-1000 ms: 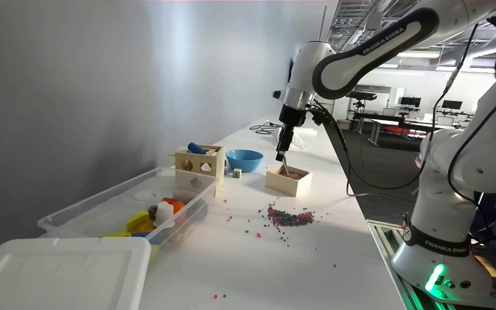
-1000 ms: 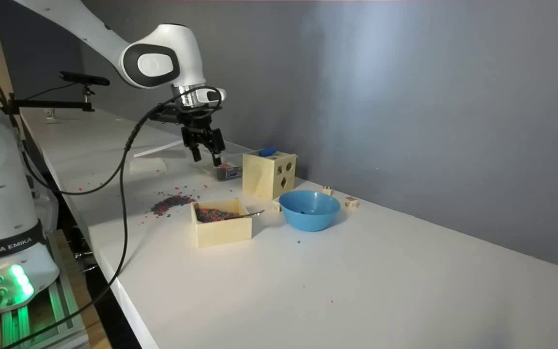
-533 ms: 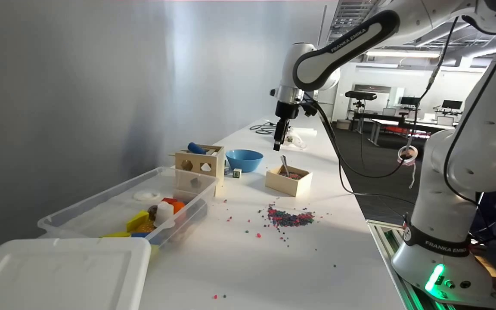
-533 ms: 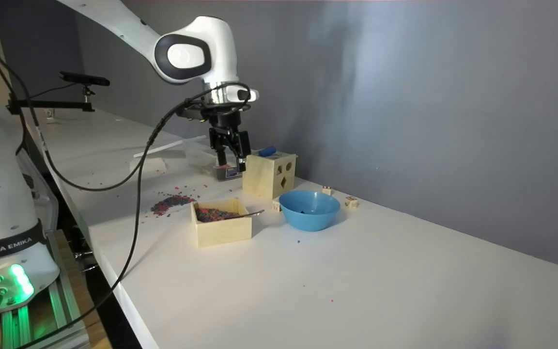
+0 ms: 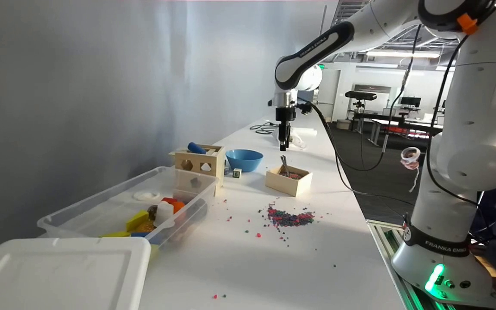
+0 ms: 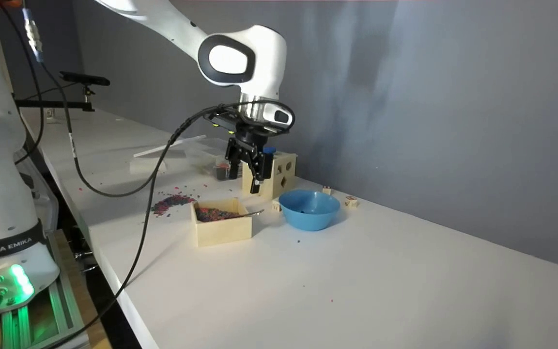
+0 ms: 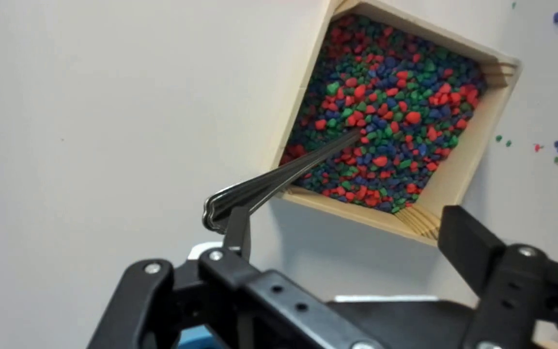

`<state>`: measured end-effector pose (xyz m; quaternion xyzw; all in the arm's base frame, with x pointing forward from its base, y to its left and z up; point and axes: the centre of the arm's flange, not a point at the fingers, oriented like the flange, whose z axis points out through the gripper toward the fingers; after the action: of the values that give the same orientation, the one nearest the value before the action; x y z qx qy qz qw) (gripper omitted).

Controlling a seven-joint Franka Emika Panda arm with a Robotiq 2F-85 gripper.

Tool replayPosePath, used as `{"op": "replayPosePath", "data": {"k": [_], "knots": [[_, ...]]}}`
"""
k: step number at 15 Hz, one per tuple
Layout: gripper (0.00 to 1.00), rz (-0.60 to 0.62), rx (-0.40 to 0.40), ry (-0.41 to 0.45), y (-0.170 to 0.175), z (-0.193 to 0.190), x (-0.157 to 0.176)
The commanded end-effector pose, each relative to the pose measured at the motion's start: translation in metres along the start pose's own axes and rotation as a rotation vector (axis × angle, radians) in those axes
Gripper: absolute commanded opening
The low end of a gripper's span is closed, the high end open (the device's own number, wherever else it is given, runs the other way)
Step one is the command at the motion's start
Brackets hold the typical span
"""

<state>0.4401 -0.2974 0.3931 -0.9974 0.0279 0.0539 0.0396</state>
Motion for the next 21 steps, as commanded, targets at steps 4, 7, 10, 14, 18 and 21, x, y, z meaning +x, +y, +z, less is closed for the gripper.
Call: {"op": "replayPosePath", "data": {"k": [4, 7, 10, 14, 18, 21], "knots": [[1.00, -0.006, 0.016, 0.002, -0.001, 0.001, 0.000], [1.00, 0.027, 0.019, 0.002, 0.030, 0.005, 0.009], [1.00, 0.050, 0.063, -0.007, 0.064, 0.005, 0.007], [1.00, 0.090, 0.149, 0.005, 0.083, 0.028, 0.008], [1.00, 0.090, 0.268, -0.043, 0.082, 0.053, 0.014], [0.96, 0.088, 0.306, -0.034, 0.086, 0.056, 0.021]]}}
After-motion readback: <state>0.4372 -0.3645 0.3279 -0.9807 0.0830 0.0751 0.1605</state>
